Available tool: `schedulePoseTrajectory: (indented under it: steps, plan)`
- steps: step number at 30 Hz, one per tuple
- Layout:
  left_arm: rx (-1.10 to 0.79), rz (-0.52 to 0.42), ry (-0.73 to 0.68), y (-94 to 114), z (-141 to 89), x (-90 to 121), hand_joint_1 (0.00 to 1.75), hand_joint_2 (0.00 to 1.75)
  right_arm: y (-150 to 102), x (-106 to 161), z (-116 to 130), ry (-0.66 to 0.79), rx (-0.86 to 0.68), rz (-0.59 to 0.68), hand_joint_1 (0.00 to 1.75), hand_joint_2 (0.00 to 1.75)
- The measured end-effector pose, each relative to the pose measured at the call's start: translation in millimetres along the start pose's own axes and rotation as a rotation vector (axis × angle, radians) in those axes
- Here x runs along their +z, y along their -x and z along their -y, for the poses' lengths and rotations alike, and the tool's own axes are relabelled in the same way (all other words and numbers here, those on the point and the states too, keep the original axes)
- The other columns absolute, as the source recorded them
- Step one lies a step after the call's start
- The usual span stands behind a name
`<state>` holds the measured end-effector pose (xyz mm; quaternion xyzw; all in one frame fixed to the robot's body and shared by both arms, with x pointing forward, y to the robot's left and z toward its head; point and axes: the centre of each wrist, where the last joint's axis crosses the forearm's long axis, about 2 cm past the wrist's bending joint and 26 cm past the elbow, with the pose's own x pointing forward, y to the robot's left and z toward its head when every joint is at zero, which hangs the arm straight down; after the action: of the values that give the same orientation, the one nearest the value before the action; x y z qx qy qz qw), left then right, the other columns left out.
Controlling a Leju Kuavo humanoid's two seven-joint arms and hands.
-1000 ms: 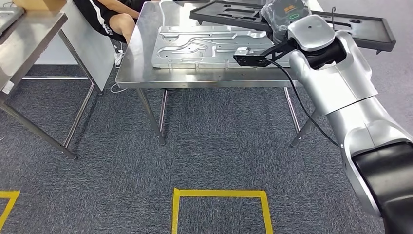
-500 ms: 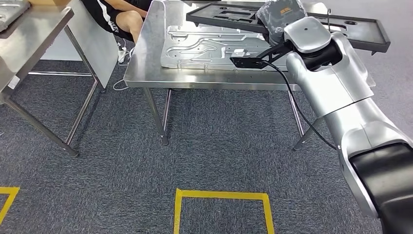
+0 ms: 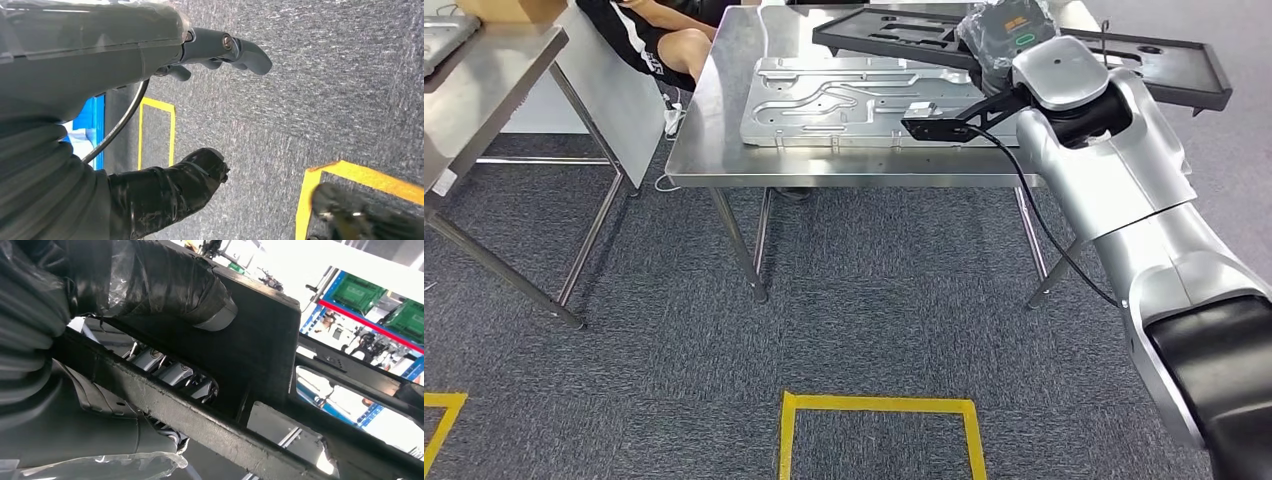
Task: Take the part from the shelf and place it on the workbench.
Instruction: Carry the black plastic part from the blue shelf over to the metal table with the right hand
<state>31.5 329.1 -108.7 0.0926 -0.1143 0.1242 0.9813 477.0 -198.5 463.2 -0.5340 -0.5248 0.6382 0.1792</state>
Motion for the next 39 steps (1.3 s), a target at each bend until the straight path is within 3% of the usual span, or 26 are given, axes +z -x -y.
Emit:
schedulePoseTrajectory:
  steps: [39]
  plan:
    - [0.003,0.004,-0.009,-0.6,-3.0,-0.3,0.00,1.75,-2.4,-0.9,0.5,0.005,-0.017,0.025,1.75,1.75]
